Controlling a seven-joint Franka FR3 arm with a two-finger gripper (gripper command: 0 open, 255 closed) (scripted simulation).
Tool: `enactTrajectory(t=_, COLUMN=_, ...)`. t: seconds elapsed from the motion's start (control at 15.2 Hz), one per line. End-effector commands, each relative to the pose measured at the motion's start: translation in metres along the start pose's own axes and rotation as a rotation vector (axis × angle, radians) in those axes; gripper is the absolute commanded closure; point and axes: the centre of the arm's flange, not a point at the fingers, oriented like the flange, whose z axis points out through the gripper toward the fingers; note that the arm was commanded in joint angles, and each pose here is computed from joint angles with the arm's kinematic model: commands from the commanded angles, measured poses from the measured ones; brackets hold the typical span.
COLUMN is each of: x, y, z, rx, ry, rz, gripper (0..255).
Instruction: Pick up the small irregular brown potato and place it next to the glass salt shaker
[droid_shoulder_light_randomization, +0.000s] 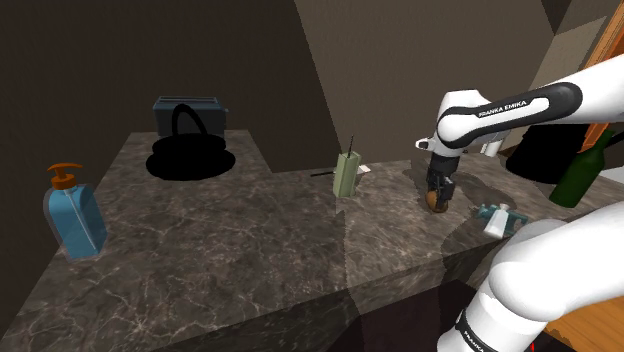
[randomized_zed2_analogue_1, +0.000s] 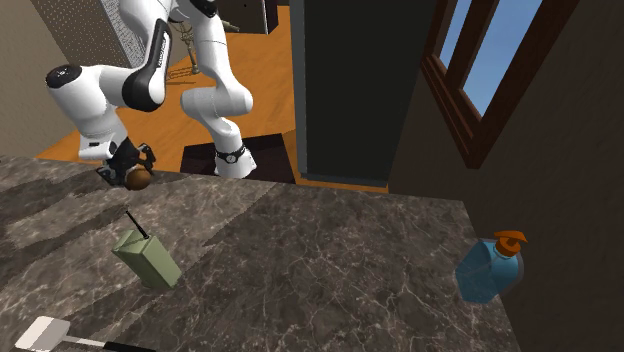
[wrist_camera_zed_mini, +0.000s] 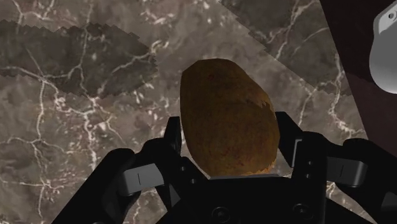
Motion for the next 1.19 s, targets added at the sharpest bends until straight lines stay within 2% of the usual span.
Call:
enactTrajectory(t=0.0, x=0.001, y=0.001, z=0.012, rx=0.0, ry=0.0, rz=0.0, gripper=255)
enactTrajectory(t=0.46, x=0.005, y=0.003, z=0.048, rx=0.0, ry=0.0, rz=0.0, gripper=255)
enactTrajectory(t=0.99, x=0.005, y=0.003, z=0.049, rx=0.0, ry=0.0, rz=0.0, gripper=255)
enactTrajectory(t=1.06, x=0.005, y=0.003, z=0.049, rx=0.0, ry=0.0, rz=0.0, gripper=0)
enactTrajectory(t=1.12, x=0.005, y=0.003, z=0.05, rx=0.0, ry=0.0, rz=0.0, gripper=0)
